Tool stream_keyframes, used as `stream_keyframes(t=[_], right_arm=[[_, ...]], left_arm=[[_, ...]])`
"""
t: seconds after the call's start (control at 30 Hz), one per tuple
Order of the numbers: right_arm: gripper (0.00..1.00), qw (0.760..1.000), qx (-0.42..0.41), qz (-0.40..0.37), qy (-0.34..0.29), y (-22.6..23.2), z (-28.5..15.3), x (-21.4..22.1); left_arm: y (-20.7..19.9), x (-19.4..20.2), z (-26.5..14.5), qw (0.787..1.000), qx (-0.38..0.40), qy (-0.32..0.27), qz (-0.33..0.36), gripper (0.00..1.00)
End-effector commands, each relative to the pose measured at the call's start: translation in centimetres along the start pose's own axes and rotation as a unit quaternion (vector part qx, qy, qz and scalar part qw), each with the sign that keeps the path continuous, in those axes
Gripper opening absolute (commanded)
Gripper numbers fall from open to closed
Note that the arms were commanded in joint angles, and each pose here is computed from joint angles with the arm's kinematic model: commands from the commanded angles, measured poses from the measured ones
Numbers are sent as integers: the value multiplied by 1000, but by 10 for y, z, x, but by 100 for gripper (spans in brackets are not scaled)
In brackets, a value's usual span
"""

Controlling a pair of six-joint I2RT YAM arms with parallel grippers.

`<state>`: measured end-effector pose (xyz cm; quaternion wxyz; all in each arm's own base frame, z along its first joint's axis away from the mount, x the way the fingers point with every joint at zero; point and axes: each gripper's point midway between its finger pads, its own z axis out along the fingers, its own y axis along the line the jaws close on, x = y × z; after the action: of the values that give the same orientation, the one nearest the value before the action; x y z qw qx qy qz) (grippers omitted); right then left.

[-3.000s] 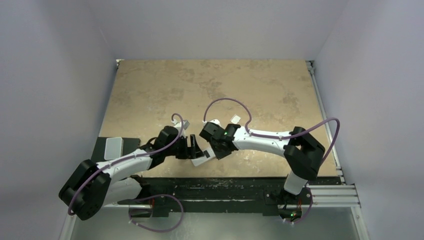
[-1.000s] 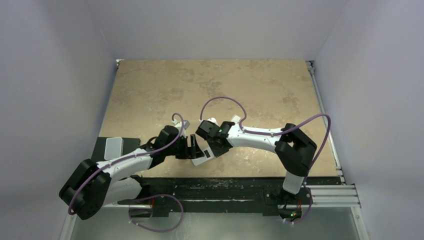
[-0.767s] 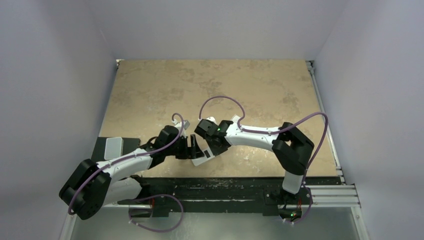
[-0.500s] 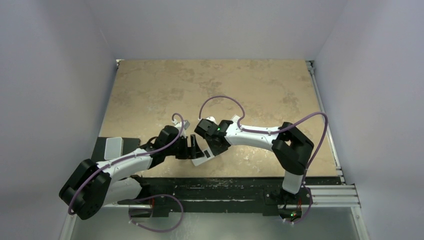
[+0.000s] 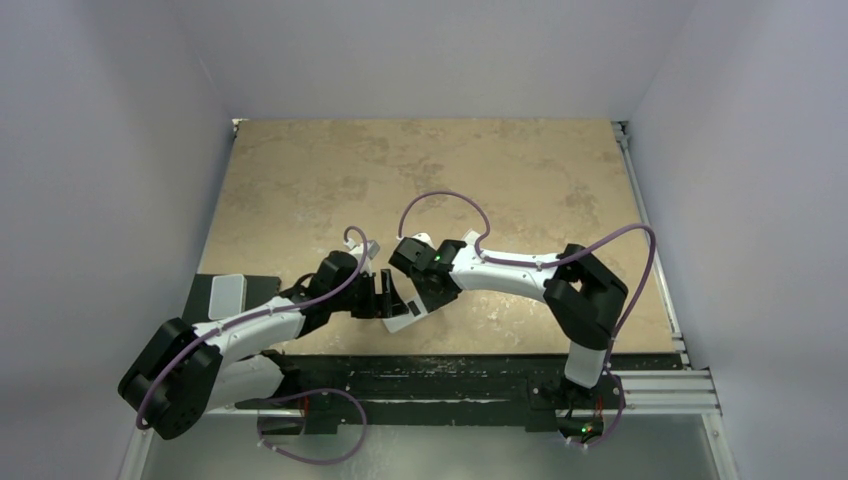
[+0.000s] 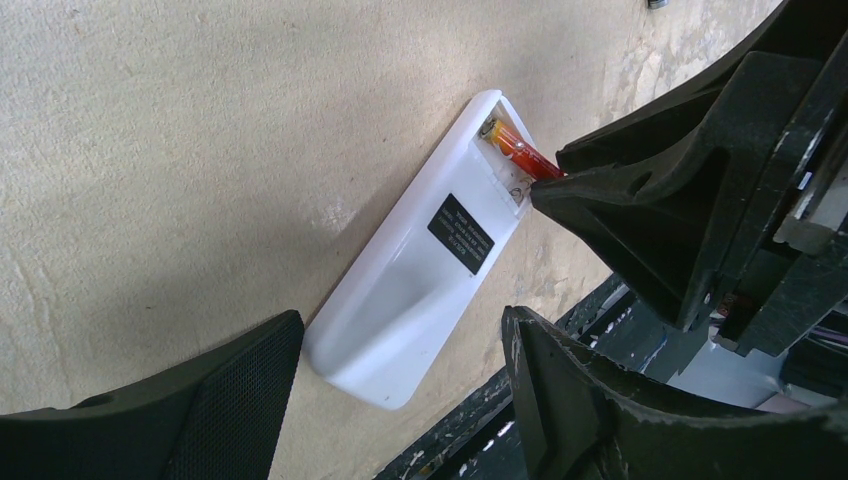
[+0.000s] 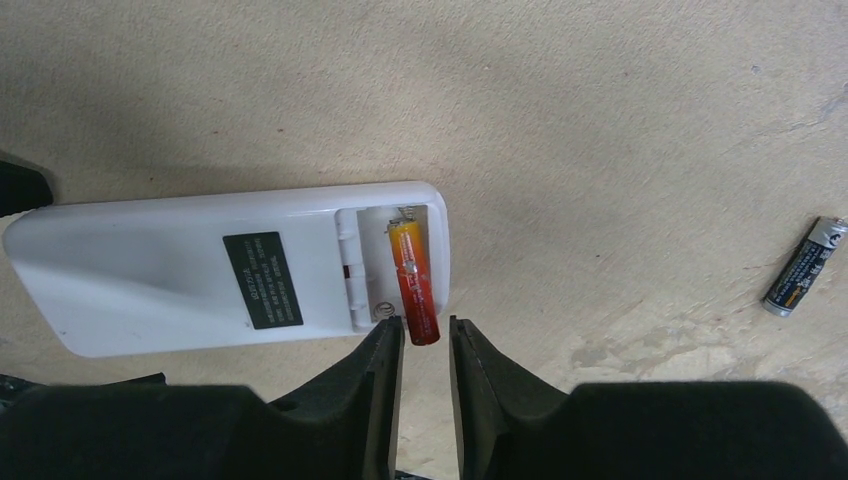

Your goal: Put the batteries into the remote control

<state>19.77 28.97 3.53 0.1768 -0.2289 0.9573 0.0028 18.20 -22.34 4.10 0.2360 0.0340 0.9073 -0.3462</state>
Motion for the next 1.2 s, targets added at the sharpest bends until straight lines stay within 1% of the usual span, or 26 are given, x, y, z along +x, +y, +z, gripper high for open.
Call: stream_keyframes(t=[0.0,0.13,0.6,0.87,1.03,1.17], right_arm=[[32,999,-2,15,-28,1,-10,-16],[35,999,-9,21,-36,1,-16,-19],[37,996,-38,27,-77,0,-42,-27],[43,992,-54,40,-107,-5,-49,-31],[43,991,-49,50,-115,-10,-48,-29],[43,986,-66,72,-135,-13,-54,-31]], left_arm=[[-14,-16,0,1000,19,-18,13,73],[-13,-16,0,1000,16,-19,13,73],[-7,-13,0,1000,2,-14,11,73],[-1,-6,-3,1000,-8,-10,-1,73],[3,-1,-5,1000,-12,-7,-6,73],[9,2,-8,1000,-27,-4,-10,73]])
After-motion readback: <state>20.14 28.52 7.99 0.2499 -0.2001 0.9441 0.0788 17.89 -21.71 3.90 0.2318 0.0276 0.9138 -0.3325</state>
